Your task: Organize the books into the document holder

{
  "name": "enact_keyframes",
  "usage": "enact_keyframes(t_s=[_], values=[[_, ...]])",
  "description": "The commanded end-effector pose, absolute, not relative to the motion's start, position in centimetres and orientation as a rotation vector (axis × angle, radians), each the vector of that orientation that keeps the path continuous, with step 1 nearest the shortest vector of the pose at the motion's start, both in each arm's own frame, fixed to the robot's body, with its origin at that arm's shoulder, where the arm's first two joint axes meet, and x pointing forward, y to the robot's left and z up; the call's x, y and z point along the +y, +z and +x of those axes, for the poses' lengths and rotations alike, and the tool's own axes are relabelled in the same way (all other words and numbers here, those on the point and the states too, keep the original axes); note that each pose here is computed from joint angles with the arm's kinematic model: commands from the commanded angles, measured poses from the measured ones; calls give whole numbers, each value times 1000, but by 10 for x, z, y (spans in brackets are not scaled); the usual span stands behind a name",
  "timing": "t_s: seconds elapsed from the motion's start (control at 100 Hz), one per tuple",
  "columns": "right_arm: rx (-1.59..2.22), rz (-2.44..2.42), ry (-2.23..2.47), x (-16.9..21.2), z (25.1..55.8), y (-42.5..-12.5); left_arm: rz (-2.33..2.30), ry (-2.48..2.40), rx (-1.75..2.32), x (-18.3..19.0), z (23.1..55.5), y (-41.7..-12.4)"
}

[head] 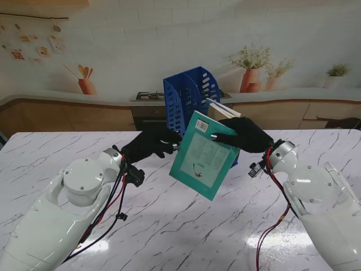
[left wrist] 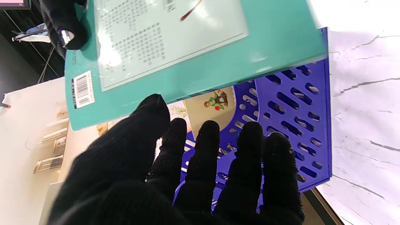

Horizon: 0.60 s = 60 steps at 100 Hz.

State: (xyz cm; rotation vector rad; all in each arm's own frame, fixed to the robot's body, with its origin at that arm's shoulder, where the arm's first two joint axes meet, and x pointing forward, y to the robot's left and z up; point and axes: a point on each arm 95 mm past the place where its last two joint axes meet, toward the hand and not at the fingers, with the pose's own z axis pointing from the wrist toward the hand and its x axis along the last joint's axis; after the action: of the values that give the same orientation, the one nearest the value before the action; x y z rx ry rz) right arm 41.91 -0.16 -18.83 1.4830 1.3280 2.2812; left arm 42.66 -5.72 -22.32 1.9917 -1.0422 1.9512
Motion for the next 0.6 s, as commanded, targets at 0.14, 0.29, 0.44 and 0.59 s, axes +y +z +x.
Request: enact_keyframes(t_s=[0.14,0.29,0.44,0.59], values=[[1233,1421,2282,-4,422,-156,2041,1934,-1095,-42,414,-241],[1181,1401,2257,-10,429,-140,2081,1925,-1092,-33,409,-251],[1128,1394,2228,-14,439,-127,2108,1903,-1093,-27,404,-260],[1118,1402,2190,-16,450,-120,2140,1884,-1079,-20,407,-270]])
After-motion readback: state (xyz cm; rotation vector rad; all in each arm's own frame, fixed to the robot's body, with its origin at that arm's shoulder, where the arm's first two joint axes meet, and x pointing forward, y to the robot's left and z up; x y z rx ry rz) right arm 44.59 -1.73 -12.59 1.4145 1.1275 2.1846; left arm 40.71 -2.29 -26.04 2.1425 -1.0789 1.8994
